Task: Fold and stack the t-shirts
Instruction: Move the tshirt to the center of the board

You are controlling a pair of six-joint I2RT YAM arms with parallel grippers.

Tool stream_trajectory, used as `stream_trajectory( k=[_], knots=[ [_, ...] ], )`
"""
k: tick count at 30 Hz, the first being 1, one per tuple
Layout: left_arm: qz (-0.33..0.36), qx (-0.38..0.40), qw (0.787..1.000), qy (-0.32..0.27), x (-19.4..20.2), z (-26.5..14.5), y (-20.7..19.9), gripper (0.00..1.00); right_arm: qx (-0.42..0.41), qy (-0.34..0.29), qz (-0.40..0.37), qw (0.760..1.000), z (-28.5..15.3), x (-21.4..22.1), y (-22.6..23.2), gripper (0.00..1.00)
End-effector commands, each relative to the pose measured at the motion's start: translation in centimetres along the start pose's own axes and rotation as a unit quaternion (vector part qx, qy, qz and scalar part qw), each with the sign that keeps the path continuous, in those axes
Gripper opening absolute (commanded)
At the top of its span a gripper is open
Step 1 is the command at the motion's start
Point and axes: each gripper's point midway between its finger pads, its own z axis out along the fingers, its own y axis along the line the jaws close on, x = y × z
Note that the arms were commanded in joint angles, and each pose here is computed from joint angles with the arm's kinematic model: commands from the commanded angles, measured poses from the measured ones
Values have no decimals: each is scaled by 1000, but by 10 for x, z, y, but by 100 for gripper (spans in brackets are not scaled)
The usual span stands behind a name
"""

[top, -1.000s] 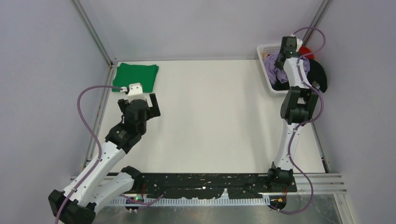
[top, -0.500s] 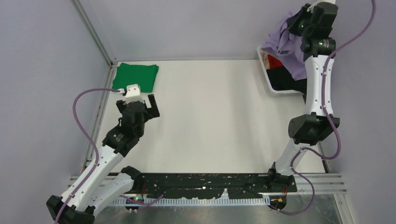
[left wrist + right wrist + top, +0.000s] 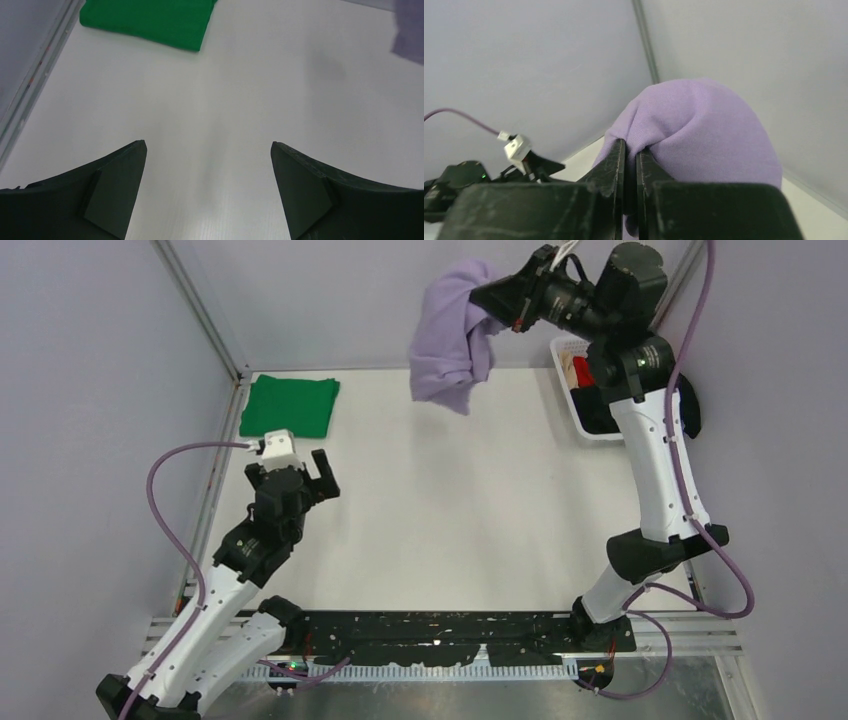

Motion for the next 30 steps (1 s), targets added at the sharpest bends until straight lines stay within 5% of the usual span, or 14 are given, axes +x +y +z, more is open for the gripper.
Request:
stream_trajectory(
  k=[1, 4, 7, 13, 14, 16, 18, 19, 23, 30],
  knots=[
    [-27, -18, 999, -18, -9, -6, 8, 100, -83, 7, -28, 996, 2, 3, 55, 5],
    [-40, -38, 998, -18, -8, -11, 17, 100, -46, 22, -5, 999, -1, 18, 46, 5],
    [-53, -46, 997, -14, -4, -15, 22, 100, 95, 35, 43, 994, -14, 42, 2, 5],
    [-71, -55, 996, 9, 14, -7, 20, 100, 304, 146, 185, 923, -47, 185, -77, 7],
    [-69, -58, 996, 20, 19, -4, 19, 100, 327, 163, 208, 907, -47, 207, -92, 12],
    [-61, -56, 995, 52, 30, 4, 12, 100, 369, 217, 230, 874, -54, 260, -123, 56],
    [-55, -45, 993, 92, 42, 9, 3, 100, 431, 263, 225, 834, -70, 299, -160, 88],
    [-54, -44, 992, 108, 48, 12, 0, 100, 453, 281, 219, 817, -75, 314, -178, 96],
    [-57, -27, 984, 165, 75, 20, -12, 100, 531, 296, 172, 775, -112, 330, -207, 96],
    [-152, 38, 957, 245, 109, 57, -26, 99, 547, 261, 114, 787, -145, 323, -208, 96]
  ],
)
